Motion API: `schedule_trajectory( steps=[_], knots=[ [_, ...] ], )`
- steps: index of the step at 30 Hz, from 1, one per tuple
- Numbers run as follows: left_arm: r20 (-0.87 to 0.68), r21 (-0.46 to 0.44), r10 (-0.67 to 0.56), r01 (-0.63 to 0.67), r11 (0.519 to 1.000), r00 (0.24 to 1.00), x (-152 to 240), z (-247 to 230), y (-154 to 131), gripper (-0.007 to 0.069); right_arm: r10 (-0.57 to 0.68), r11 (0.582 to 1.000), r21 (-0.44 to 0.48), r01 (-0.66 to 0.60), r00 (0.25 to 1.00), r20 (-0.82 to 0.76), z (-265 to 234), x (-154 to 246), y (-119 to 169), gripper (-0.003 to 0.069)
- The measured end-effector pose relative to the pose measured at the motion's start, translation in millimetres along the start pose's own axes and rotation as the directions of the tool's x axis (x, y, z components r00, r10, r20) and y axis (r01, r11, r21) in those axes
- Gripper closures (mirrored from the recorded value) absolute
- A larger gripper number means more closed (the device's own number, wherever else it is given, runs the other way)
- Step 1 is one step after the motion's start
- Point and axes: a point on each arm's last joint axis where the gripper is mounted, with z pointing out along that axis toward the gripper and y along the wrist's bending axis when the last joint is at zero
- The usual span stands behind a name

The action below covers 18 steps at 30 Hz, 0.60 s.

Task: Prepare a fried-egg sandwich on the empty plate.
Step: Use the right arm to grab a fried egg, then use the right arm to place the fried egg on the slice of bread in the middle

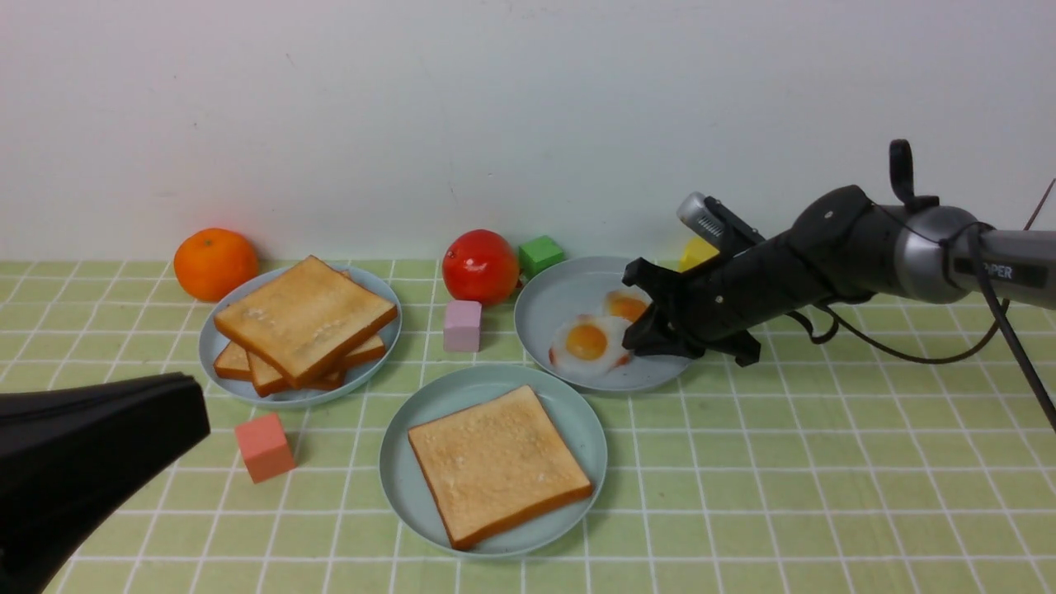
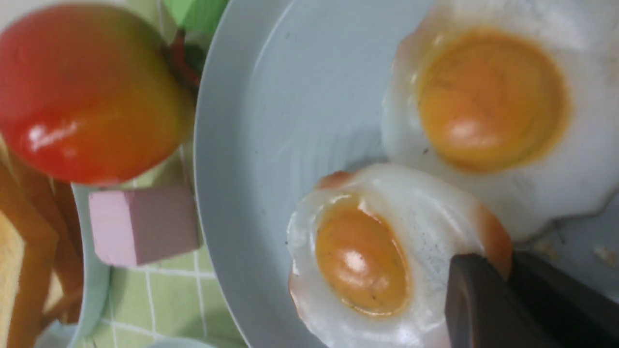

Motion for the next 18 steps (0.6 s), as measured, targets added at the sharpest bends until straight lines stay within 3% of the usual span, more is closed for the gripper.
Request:
schedule_trajectory(
  steps=[13, 18],
  knots=[
    [-0.012, -0.014, 0.032, -0.033, 0.999, 0.999, 1.0, 0.2, 1.3, 0.0638, -0.121, 0.991, -0.051, 0.124, 0.991, 0.056, -67.8, -14.1, 32.7, 0.0582],
    [-0.062, -0.044, 0.083, -0.086, 0.995, 0.995, 5.3, 0.4, 4.5, 0.0638, -0.212, 0.974, -0.08, 0.212, 0.977, 0.012, -103.3, 8.5, 54.4, 0.0582]
  ],
)
